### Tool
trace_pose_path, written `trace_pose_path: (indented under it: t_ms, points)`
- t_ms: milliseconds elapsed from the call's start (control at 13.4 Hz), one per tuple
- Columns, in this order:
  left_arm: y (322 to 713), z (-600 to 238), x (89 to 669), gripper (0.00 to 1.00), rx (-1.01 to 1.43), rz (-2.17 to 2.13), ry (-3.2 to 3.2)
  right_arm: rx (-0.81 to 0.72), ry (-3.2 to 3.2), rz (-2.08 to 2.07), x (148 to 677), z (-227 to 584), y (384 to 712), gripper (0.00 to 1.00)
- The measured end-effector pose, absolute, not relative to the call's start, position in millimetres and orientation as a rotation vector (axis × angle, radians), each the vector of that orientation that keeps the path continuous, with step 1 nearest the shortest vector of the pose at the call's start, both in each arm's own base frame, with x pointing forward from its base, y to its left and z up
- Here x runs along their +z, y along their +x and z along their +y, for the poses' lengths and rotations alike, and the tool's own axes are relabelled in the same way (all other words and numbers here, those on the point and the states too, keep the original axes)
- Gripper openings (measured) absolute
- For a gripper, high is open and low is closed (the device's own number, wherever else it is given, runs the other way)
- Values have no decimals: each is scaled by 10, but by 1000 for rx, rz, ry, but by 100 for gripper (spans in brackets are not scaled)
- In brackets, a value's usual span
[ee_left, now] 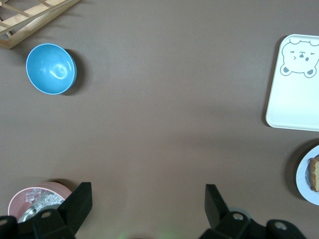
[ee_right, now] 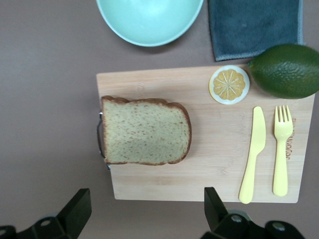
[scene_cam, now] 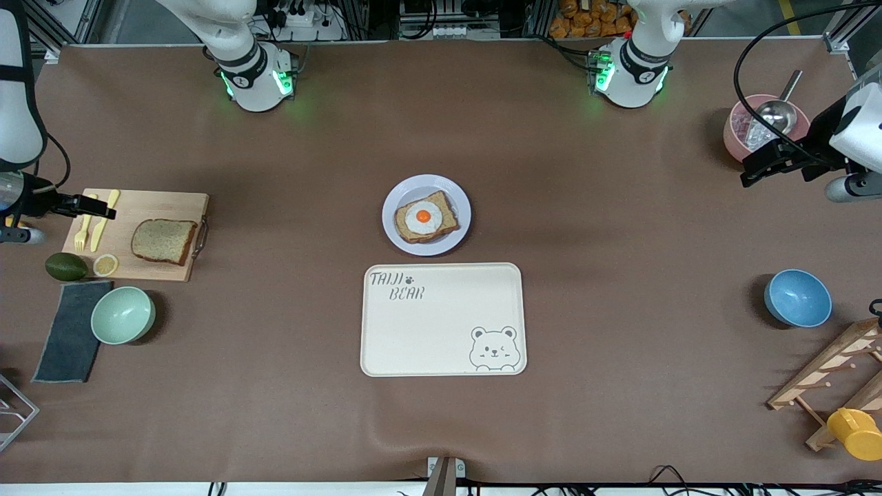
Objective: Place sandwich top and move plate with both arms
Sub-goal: 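Lower the right gripper and pinch the bread slice's crust edge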
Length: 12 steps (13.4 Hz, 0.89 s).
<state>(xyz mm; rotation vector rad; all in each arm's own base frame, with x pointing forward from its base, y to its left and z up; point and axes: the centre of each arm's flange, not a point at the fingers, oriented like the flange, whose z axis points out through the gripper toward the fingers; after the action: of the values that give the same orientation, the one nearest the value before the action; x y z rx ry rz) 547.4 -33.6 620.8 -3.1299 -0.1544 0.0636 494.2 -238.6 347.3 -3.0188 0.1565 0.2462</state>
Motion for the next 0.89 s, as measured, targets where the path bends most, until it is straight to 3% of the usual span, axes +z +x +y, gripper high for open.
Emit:
trace_pose_path:
  t_ms: [894]
  points:
    - [5480,-324,6189,100,72,-159,-3129,228,-3038,254,2376,-2576,4820,100]
